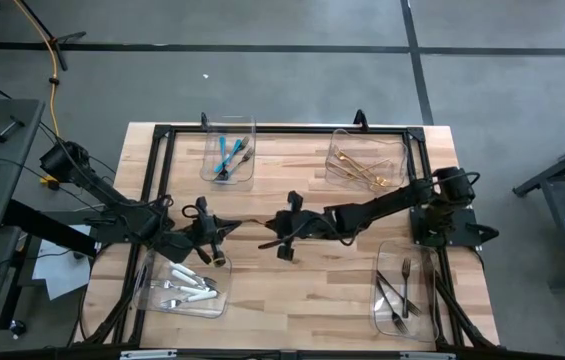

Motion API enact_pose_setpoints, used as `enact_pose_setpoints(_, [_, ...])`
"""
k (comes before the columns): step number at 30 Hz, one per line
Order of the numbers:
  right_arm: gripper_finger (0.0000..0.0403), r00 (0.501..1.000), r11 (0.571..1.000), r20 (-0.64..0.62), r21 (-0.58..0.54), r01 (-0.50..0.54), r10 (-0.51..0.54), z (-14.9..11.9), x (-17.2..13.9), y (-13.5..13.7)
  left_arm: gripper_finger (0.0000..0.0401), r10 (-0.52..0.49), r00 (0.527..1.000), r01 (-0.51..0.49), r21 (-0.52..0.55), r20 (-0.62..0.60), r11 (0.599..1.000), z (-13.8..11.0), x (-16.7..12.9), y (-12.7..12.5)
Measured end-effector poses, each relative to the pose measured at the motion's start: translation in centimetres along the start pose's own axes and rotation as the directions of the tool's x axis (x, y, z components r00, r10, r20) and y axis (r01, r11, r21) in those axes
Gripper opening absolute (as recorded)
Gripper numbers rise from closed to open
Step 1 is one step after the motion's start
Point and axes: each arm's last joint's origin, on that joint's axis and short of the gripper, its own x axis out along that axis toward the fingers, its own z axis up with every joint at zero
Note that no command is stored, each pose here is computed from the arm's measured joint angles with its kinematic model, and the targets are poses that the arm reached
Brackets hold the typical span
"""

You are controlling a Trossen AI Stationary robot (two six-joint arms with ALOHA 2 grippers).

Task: Sort silverware by color (type)
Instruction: Put the black fork into the bottom right transparent bin

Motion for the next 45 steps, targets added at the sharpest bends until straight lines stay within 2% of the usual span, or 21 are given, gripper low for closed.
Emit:
enact_pose_setpoints(2, [0.0011, 1.000, 1.000, -0.002, 0.003, -0.016, 0.016, 0.0, 0.0, 0.1, 0.0000, 0.001, 1.000, -0.001, -0.001, 0.001, 1.000, 0.0, 0.0, 0.0])
enact_pose_setpoints(6, [0.0007, 0.999, 1.000, -0.015, 0.002, -0.031, 0.031, 0.2, -0.1, 0.3, 0.0004, -0.001, 1.000, 0.001, -0.036, 0.002, 0.999, 0.0, 0.0, 0.0])
enact_pose_setpoints(9, [0.0005, 0.999, 1.000, -0.047, -0.004, -0.011, 0.011, 0.5, -0.5, 0.5, 0.0023, -0.011, 1.000, 0.010, -0.046, -0.005, 0.999, 0.0, -0.1, 0.0])
enact_pose_setpoints(14, [0.0003, 0.985, 0.994, -0.132, -0.015, 0.107, -0.108, 0.0, -1.4, 0.3, 0.0073, -0.012, 1.000, 0.012, -0.031, -0.008, 0.999, 0.2, -0.7, 0.5])
enact_pose_setpoints(18, [0.0002, 0.953, 0.980, -0.231, -0.012, 0.197, -0.195, -0.6, -2.6, -0.4, 0.0110, 0.053, 0.999, -0.053, 0.000, -0.007, 0.999, 0.1, -1.8, 1.4])
enact_pose_setpoints(20, [0.0002, 0.926, 0.967, -0.287, -0.006, 0.255, -0.246, -0.7, -3.7, -1.0, 0.0123, 0.109, 0.994, -0.109, -0.004, -0.005, 0.994, -0.1, -2.3, 1.9])
enact_pose_setpoints(23, [0.0001, 0.909, 0.956, -0.329, 0.058, 0.288, -0.254, 0.0, -6.7, -1.4, 0.0135, 0.194, 0.981, -0.194, -0.028, -0.008, 0.981, -0.7, -3.0, 2.9])
enact_pose_setpoints(26, [0.0001, 0.909, 0.950, -0.365, 0.151, 0.273, -0.203, 0.8, -10.8, -1.1, 0.0138, 0.230, 0.973, -0.231, -0.045, -0.010, 0.972, -1.0, -3.3, 3.6])
enact_pose_setpoints(29, [0.0001, 0.888, 0.922, -0.443, 0.282, 0.267, -0.121, 0.7, -15.0, -0.5, 0.0138, 0.229, 0.973, -0.229, -0.055, -0.009, 0.972, -0.9, -3.4, 3.7])
enact_pose_setpoints(32, [0.0001, 0.825, 0.852, -0.565, 0.423, 0.308, -0.018, -0.6, -18.5, 1.1, 0.0138, 0.209, 0.978, -0.210, -0.046, -0.015, 0.977, -0.8, -3.3, 3.6])
enact_pose_setpoints(35, [0.0001, 0.743, 0.782, -0.664, 0.502, 0.369, 0.076, -2.1, -21.2, 3.6, 0.0138, 0.201, 0.979, -0.202, -0.046, -0.013, 0.978, -0.7, -3.3, 3.5])
enact_pose_setpoints(41, [0.0001, 0.507, 0.639, -0.823, 0.538, 0.550, 0.257, -4.8, -25.6, 7.6, 0.0138, 0.182, 0.983, -0.182, -0.034, -0.013, 0.983, -0.5, -3.3, 3.4])
enact_pose_setpoints(43, [0.0000, 0.455, 0.599, -0.847, 0.520, 0.609, 0.274, -5.4, -26.9, 8.4, 0.0138, 0.181, 0.983, -0.181, -0.030, -0.006, 0.983, -0.4, -3.2, 3.3])
enact_pose_setpoints(45, [0.0000, 0.440, 0.566, -0.857, 0.510, 0.648, 0.269, -6.0, -28.0, 8.9, 0.0138, 0.182, 0.983, -0.182, -0.022, 0.001, 0.983, -0.2, -3.1, 3.3])
